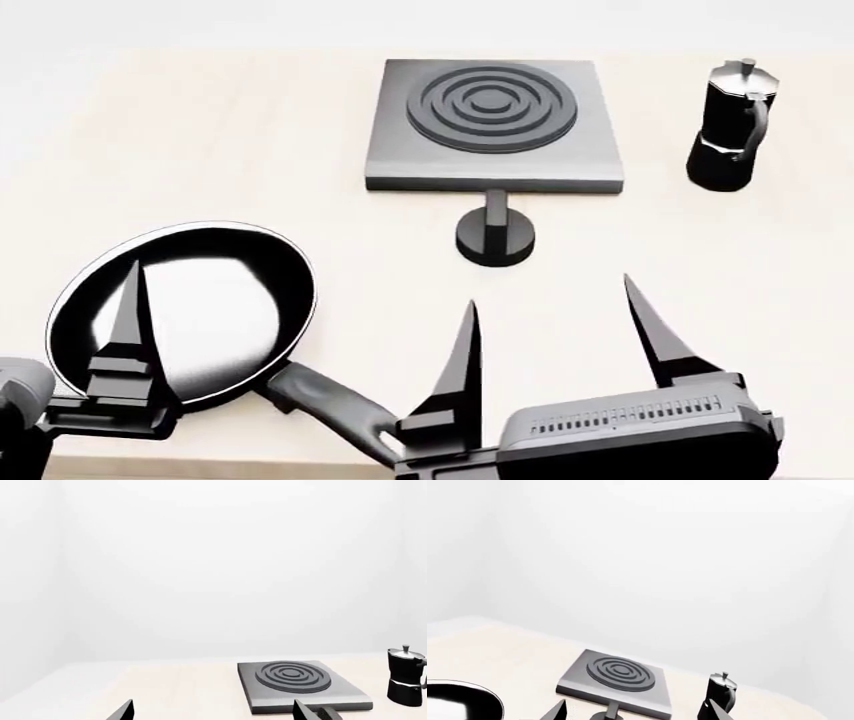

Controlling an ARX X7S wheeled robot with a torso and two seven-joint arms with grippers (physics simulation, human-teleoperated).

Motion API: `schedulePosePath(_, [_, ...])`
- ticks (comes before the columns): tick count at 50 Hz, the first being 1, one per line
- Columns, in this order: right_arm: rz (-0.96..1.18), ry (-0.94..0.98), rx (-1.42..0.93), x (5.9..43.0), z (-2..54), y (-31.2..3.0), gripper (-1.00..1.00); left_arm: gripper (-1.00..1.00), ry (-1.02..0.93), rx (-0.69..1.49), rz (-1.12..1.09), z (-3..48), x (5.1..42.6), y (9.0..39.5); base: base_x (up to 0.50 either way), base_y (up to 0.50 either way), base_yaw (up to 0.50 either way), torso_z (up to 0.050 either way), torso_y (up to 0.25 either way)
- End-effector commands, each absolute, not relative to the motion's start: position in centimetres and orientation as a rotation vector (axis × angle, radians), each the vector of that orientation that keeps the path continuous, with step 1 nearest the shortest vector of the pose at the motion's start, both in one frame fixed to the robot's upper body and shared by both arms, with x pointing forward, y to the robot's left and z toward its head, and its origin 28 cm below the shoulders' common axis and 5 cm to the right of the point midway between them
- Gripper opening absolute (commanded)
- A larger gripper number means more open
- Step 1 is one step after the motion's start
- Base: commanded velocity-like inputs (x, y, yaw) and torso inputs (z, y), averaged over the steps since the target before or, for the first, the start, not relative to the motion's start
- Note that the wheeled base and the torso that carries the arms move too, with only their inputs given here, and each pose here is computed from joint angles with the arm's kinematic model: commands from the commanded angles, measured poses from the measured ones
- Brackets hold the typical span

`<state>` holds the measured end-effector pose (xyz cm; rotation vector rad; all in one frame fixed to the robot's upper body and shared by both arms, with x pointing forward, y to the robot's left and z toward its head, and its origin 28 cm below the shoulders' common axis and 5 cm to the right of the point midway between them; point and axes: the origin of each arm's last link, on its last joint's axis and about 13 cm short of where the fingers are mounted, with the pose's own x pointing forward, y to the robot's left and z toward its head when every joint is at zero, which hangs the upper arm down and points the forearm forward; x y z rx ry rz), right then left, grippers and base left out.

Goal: Turn on the stove.

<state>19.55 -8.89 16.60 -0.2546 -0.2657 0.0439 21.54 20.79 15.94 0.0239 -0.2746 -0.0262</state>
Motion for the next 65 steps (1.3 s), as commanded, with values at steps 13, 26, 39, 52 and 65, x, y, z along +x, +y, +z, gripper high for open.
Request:
schedulePosePath(13, [0.054, -0.251, -0.269, 19.61, 16.51, -8.81, 1.00, 1.00, -0.275, 0.024, -0.028, 15.93, 21.54, 20.76, 0.00, 0.00, 0.00, 0.000, 0.000])
schedulePosePath(26, [0.048, -0.248, -0.246, 19.67, 16.44, -8.83, 1.00, 1.00, -0.272, 0.023, -0.029, 15.80, 21.58, 20.77, 0.26, 0.00, 0.00, 0.000, 0.000])
schedulePosePath(39, [0.046, -0.251, -0.248, 19.65, 16.48, -8.86, 1.00, 1.00, -0.273, 0.024, -0.030, 15.80, 21.61, 20.74, 0.29, 0.00, 0.00, 0.000, 0.000])
schedulePosePath(52, [0.044, -0.253, -0.246, 19.58, 16.57, -8.87, 1.00, 1.00, -0.276, 0.025, -0.029, 15.93, 21.56, 20.74, 0.29, 0.00, 0.00, 0.000, 0.000])
schedulePosePath(65, [0.045, -0.253, -0.249, 19.56, 16.60, -8.87, 1.00, 1.00, -0.276, 0.025, -0.028, 15.98, 21.51, 20.74, 0.29, 0.00, 0.00, 0.000, 0.000])
